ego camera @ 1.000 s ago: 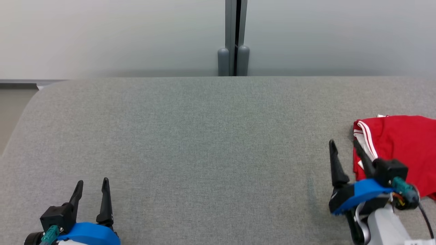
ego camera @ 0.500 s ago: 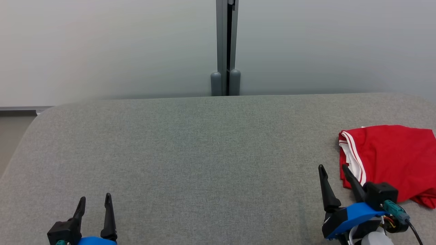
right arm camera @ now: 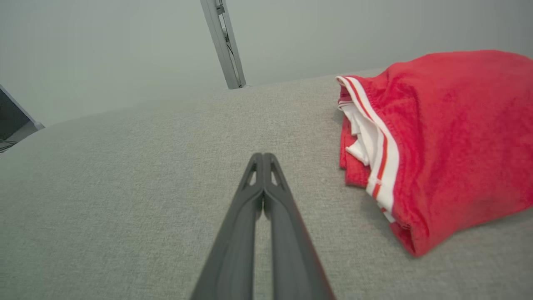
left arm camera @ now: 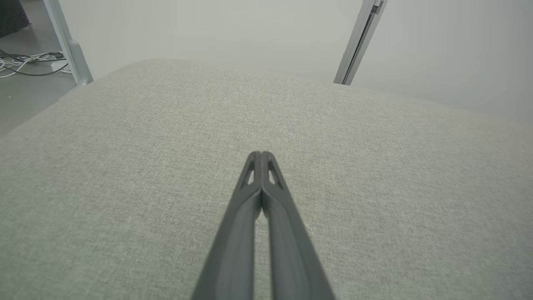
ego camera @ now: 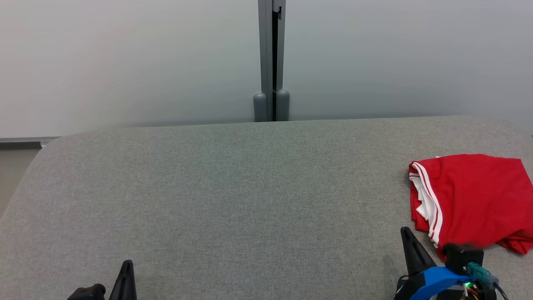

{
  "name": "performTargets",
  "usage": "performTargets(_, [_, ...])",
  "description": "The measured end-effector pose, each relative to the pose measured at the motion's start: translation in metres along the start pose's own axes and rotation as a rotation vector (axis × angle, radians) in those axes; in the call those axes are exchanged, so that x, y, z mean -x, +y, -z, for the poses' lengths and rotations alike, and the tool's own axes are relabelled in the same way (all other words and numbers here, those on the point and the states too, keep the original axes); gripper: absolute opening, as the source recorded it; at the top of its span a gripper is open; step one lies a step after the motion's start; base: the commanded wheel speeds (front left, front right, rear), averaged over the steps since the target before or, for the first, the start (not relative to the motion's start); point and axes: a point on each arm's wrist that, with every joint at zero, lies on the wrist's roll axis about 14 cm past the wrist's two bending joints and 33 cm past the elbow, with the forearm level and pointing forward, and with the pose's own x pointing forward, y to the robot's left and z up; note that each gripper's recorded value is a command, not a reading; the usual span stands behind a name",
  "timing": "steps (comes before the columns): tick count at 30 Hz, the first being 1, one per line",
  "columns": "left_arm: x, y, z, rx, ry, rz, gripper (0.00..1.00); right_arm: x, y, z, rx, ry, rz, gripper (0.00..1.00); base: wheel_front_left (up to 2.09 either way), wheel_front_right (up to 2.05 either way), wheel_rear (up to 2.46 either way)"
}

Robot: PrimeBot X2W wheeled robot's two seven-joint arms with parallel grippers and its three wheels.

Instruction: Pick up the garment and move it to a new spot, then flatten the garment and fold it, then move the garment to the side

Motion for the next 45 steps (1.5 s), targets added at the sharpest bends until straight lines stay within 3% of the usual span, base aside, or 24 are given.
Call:
performTargets(22, [-0.01, 0.003, -0.022, 0.385, -0.04, -0.04, 0.0, -0.004, -0.013, -0.019, -0.387, -0.043, 0.068, 0.0, 0.0, 0.0, 0.0])
performTargets(45, [-0.02, -0.001, -0.042, 0.705, -0.075, -0.017, 0.0, -0.006, -0.02, -0.032, -0.702, -0.076, 0.078, 0.0, 0.0, 0.0, 0.0])
